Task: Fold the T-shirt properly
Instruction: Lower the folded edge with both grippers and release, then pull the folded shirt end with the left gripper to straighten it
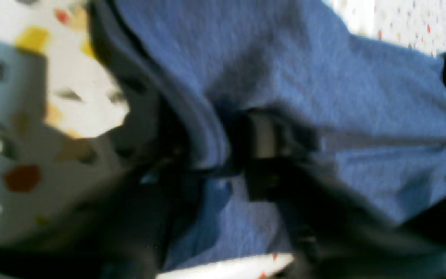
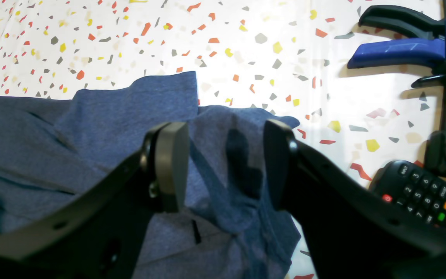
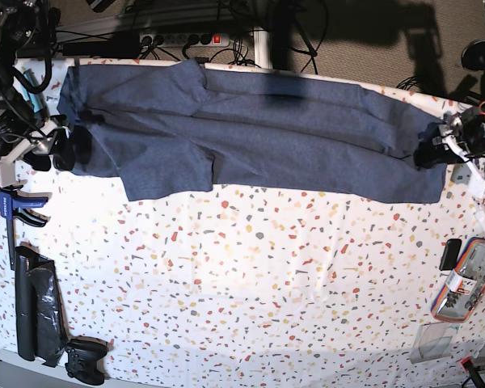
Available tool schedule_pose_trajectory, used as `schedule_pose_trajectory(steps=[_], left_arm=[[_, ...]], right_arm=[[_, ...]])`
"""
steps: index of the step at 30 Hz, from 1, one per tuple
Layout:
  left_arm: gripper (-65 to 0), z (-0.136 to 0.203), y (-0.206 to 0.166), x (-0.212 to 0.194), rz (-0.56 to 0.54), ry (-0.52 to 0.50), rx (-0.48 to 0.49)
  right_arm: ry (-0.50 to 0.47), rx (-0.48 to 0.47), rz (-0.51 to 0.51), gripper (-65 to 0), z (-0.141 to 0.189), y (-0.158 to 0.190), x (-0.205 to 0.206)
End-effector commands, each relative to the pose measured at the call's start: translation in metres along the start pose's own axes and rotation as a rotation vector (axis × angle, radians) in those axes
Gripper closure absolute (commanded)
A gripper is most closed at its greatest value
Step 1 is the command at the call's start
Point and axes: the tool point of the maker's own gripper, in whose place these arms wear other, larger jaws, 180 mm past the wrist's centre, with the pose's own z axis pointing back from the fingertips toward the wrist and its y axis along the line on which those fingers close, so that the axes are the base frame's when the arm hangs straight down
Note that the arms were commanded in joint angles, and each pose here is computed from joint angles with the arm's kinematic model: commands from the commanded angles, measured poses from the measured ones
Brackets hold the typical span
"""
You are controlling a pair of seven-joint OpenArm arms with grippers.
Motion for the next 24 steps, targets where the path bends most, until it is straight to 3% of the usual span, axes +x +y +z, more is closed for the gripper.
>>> schedule_pose_trajectory(steps=[1, 2, 7, 12, 19, 20, 22, 24], left_arm=[[-5.5, 0.007, -0.001, 0.021, -0.026, -0.054, -0.010], [0.0, 0.007, -0.001, 0.022, -0.026, -0.059, -0.010], [0.0, 0.009, 0.003, 0.027, -0.039, -0.077, 0.009], [0.0, 0.024, 0.036, 0.036, -0.035, -0.093, 0.166], [0.0, 0.029, 0.040, 0.040, -0.030, -0.113, 0.175], [-2.2, 0.029, 0.040, 0.040, -0.029, -0.113, 0.175], [-18.2, 0.029, 0.040, 0.040, -0.029, -0.113, 0.175], [-27.4, 0.029, 0.041, 0.040, -0.034, -0.109, 0.180]], right_arm=[[-0.045, 0.003, 0.028, -31.2, 0.004, 0.000, 0.015], [-0.045, 0.003, 0.028, -31.2, 0.004, 0.000, 0.015], [-0.045, 0.003, 0.028, -31.2, 0.004, 0.000, 0.015], [-0.045, 0.003, 0.028, -31.2, 0.004, 0.000, 0.015], [-0.041, 0.003, 0.028, -31.2, 0.004, 0.000, 0.014], [-0.041, 0.003, 0.028, -31.2, 0.004, 0.000, 0.014], [-0.039, 0.004, 0.028, -31.2, 0.004, 0.000, 0.014], [-0.038, 0.004, 0.028, -31.2, 0.004, 0.000, 0.014]])
